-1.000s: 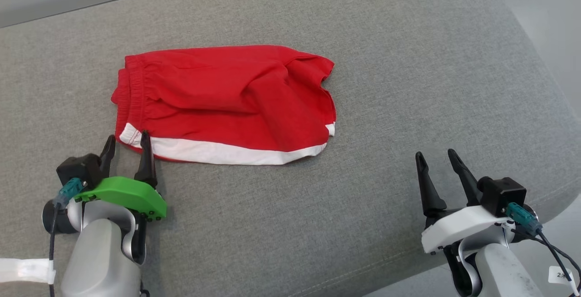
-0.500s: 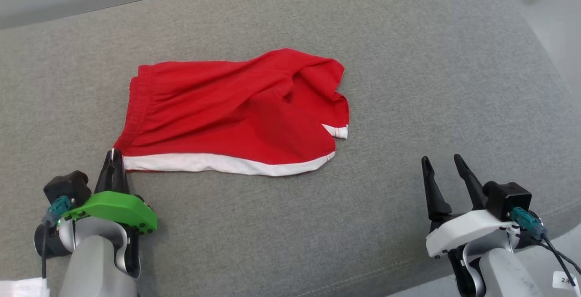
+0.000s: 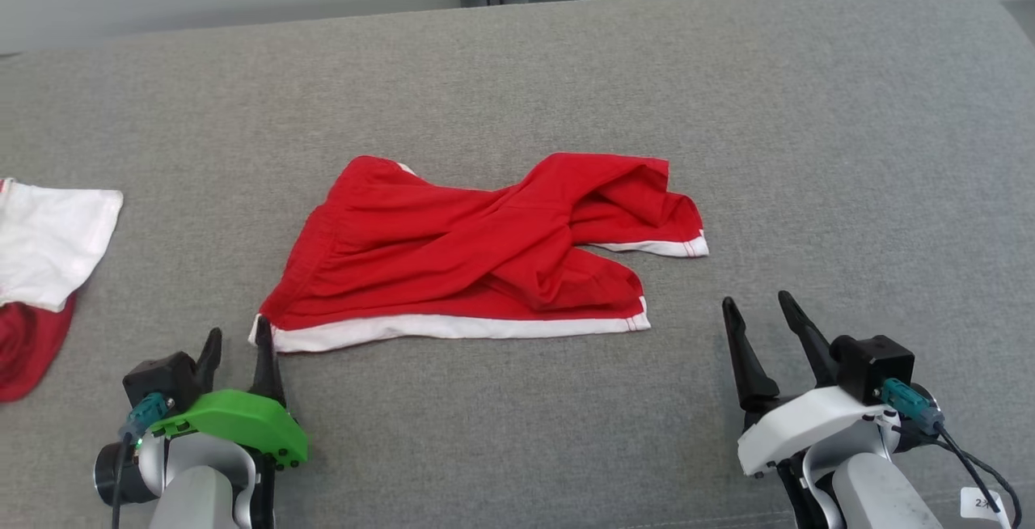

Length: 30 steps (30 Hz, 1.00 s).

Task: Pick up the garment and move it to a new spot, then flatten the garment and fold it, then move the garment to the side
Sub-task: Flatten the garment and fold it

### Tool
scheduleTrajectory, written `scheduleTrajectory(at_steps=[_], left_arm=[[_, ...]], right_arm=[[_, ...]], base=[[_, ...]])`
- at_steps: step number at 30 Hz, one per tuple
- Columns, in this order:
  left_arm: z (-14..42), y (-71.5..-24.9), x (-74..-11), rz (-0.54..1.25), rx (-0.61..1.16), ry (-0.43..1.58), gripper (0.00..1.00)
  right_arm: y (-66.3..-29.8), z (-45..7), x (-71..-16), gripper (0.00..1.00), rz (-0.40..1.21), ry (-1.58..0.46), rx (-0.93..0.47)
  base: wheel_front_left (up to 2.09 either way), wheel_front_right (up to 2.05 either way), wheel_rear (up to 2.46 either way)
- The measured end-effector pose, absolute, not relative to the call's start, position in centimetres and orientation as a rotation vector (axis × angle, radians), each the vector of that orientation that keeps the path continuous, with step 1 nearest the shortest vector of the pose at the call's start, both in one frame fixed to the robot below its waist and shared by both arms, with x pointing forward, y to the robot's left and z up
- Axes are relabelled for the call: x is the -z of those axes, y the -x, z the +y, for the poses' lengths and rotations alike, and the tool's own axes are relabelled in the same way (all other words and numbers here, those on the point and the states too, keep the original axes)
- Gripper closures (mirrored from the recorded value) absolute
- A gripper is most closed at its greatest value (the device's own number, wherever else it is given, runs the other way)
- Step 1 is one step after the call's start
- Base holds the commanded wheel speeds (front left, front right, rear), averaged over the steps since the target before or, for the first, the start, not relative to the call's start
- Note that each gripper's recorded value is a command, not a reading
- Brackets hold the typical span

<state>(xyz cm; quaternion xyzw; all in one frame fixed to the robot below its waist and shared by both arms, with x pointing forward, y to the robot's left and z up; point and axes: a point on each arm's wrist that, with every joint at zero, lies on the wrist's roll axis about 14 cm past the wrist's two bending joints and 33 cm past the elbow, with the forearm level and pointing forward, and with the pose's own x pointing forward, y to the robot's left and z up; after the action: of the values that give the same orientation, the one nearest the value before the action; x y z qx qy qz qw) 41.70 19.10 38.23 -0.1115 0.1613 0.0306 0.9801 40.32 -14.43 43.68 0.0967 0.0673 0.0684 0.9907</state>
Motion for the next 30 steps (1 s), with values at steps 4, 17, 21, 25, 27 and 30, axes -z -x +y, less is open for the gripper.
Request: scheduleTrajectory(at_steps=[4, 17, 21, 25, 27, 30], left_arm=[[19.5, -41.6, -40.0, 0.269, -0.061, 0.233, 0.00], [17.2, -39.6, -43.3, 0.163, 0.022, 0.201, 0.00], [16.5, -38.0, -43.6, 0.153, 0.042, 0.188, 0.00], [16.3, -37.1, -44.8, 0.112, 0.053, 0.178, 0.00], [16.2, -36.5, -45.0, 0.106, 0.056, 0.171, 0.00], [16.4, -35.6, -45.4, 0.089, 0.056, 0.155, 0.00]], right_arm=[[-40.5, -13.0, -44.3, 0.00, 0.122, -0.194, -0.180], [-38.5, -12.8, -45.0, 0.00, 0.110, -0.188, -0.190], [-37.4, -13.3, -45.5, 0.00, 0.096, -0.187, -0.177], [-36.7, -13.7, -46.5, 0.00, 0.062, -0.169, -0.171], [-36.5, -13.9, -46.9, 0.00, 0.049, -0.164, -0.165], [-36.2, -14.3, -47.6, 0.00, 0.025, -0.161, -0.155]], base=[[0.00, 0.00, 0.00], [0.00, 0.00, 0.00], [0.00, 0.00, 0.00], [0.00, 0.00, 0.00], [0.00, 0.00, 0.00], [0.00, 0.00, 0.00]])
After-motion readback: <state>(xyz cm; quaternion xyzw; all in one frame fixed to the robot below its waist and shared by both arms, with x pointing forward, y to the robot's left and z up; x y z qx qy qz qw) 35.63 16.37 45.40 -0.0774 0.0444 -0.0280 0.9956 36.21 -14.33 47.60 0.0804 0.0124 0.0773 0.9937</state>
